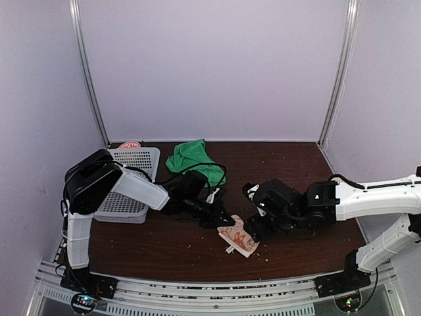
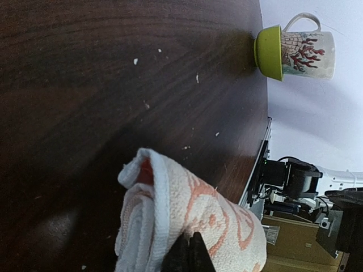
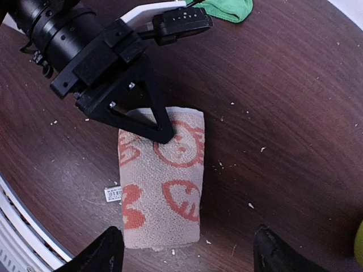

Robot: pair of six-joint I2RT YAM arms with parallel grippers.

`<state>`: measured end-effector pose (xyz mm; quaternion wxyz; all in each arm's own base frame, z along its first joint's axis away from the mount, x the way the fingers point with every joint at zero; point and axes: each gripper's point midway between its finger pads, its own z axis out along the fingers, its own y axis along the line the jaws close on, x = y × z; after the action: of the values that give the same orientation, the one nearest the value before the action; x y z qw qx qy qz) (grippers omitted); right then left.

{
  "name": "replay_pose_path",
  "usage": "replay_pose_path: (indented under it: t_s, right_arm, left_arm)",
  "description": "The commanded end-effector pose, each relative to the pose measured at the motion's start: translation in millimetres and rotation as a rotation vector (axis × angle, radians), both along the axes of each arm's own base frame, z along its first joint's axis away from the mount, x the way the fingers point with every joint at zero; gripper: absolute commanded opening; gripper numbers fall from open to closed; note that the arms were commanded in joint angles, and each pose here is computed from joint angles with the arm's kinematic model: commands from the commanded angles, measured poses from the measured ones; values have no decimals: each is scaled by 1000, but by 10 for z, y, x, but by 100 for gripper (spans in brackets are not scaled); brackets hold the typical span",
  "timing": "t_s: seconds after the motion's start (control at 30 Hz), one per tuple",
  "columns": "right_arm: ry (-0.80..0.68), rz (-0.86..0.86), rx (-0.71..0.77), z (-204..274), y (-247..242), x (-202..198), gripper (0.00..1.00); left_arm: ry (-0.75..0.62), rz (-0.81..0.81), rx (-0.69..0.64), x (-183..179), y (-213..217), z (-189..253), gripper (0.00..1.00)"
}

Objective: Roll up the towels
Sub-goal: Pick up the towel from the center of the board.

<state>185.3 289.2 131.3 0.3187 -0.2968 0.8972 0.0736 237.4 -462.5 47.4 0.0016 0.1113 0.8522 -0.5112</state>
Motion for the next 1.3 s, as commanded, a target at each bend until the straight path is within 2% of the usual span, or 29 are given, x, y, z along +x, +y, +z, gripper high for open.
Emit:
replay_pose_path:
  t_s: [0.0, 0.07, 0.43, 0.63, 0.7, 0.83, 0.9, 1.1, 1.27]
  right_arm:
    - [158, -41, 204, -69, 192, -12, 75]
    - [191, -47, 212, -132, 223, -10, 71]
    - [267, -126, -48, -916, -80, -75, 57]
    - [247, -124, -154, -1086, -186, -157, 57]
    - [246, -127, -158, -1112, -192, -161, 58]
    - [229, -106, -51, -914, -62, -170, 75]
    - [229, -91, 6, -753, 7, -166, 80]
    - [256, -88, 149, -339, 87, -49, 85]
    - [375, -77, 194, -469, 97, 33, 87]
  left_arm:
    - [-29, 1, 68, -46, 110, -120, 0]
    - [-35, -3, 69, -53, 107, -104, 0]
    - [-62, -37, 84, -174, 81, -51, 0]
    - [-78, -34, 90, -202, 144, 38, 0]
    - [-86, -33, 96, -206, 166, 58, 0]
    - [-104, -32, 132, -191, 200, 15, 0]
    - [-99, -33, 140, -192, 202, -33, 0]
    - [-99, -36, 144, -184, 158, -60, 0]
    - [-106, -33, 149, -169, 149, -56, 0]
